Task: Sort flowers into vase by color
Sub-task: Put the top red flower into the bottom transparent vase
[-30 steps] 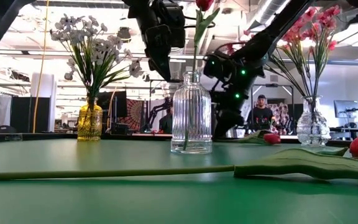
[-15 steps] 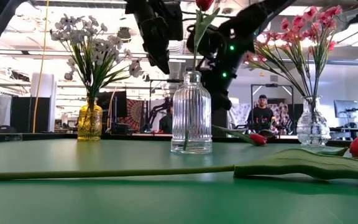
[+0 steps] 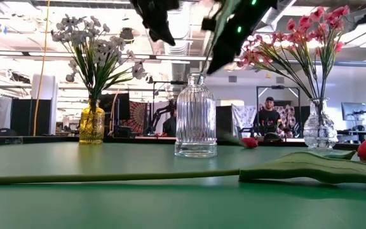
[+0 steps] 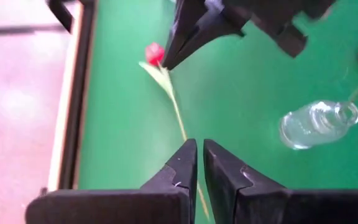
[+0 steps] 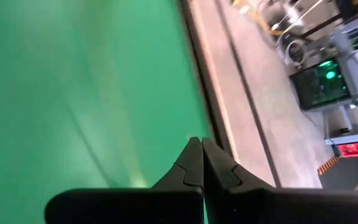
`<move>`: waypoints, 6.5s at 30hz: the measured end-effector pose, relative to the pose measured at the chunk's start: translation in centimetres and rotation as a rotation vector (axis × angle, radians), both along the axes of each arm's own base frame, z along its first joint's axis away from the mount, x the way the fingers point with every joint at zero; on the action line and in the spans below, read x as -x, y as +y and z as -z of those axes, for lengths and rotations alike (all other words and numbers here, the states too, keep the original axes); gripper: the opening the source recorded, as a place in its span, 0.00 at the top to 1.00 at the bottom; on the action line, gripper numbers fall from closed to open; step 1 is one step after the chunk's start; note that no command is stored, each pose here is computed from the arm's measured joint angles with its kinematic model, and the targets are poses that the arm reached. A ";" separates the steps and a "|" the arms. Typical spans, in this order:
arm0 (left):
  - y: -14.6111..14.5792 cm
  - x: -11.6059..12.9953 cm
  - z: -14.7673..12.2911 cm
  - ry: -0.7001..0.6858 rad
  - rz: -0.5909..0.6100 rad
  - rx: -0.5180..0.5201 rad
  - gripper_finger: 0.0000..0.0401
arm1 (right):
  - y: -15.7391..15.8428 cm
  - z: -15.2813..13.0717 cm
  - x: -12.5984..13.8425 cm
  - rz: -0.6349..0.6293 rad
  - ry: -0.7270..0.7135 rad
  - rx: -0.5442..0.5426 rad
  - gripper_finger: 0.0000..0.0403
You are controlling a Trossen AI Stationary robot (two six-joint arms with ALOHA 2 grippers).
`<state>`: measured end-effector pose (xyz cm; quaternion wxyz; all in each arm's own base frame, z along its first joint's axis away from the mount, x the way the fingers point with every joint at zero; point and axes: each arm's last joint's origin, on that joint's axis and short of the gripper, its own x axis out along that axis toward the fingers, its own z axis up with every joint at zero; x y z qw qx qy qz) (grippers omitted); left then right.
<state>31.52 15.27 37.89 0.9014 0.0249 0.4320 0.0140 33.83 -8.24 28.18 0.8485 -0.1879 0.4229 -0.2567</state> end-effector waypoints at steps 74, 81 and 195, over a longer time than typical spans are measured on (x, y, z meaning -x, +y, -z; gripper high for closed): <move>0.9 -7.8 24.0 0.294 -0.247 0.096 0.67 | 10.1 -14.4 12.9 -0.132 -0.770 -0.343 0.93; 0.9 -7.8 23.6 0.313 -0.245 0.090 0.97 | 10.1 -14.4 12.8 -0.134 -0.768 -0.338 0.93; -16.2 -1.3 18.1 -1.183 0.050 0.165 1.00 | 10.4 -13.8 12.9 -0.320 -0.627 -0.324 0.93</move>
